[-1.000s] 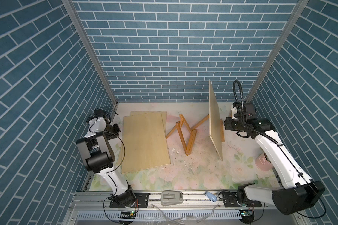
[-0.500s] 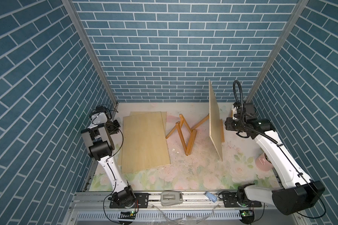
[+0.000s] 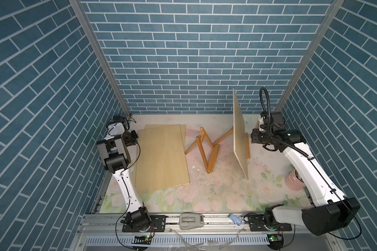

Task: Disassemble the easel
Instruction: Place the drawing board on the drawing board.

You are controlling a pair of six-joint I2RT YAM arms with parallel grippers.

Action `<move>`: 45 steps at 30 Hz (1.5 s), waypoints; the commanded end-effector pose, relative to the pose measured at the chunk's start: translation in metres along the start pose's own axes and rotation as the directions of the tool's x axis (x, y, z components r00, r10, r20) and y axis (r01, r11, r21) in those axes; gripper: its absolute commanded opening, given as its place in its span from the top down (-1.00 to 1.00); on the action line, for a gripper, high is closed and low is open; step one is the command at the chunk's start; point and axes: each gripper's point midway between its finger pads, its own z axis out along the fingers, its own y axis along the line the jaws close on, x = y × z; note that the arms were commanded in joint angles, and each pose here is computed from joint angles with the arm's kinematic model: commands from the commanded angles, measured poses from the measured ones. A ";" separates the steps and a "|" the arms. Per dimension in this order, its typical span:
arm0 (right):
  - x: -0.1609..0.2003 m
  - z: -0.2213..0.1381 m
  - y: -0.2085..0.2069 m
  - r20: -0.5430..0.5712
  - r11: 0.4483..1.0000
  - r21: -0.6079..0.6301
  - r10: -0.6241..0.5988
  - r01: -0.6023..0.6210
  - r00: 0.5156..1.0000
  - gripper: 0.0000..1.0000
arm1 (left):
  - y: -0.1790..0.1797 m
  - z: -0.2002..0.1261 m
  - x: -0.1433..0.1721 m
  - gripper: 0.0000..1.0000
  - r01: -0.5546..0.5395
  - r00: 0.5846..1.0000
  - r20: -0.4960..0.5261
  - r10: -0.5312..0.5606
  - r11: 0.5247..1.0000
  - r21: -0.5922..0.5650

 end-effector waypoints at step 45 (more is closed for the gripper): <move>0.001 -0.002 -0.003 -0.005 0.997 0.025 0.078 -0.077 0.997 0.12 | -0.057 -0.125 -0.046 0.61 -0.113 0.945 0.317 0.078 0.989 0.091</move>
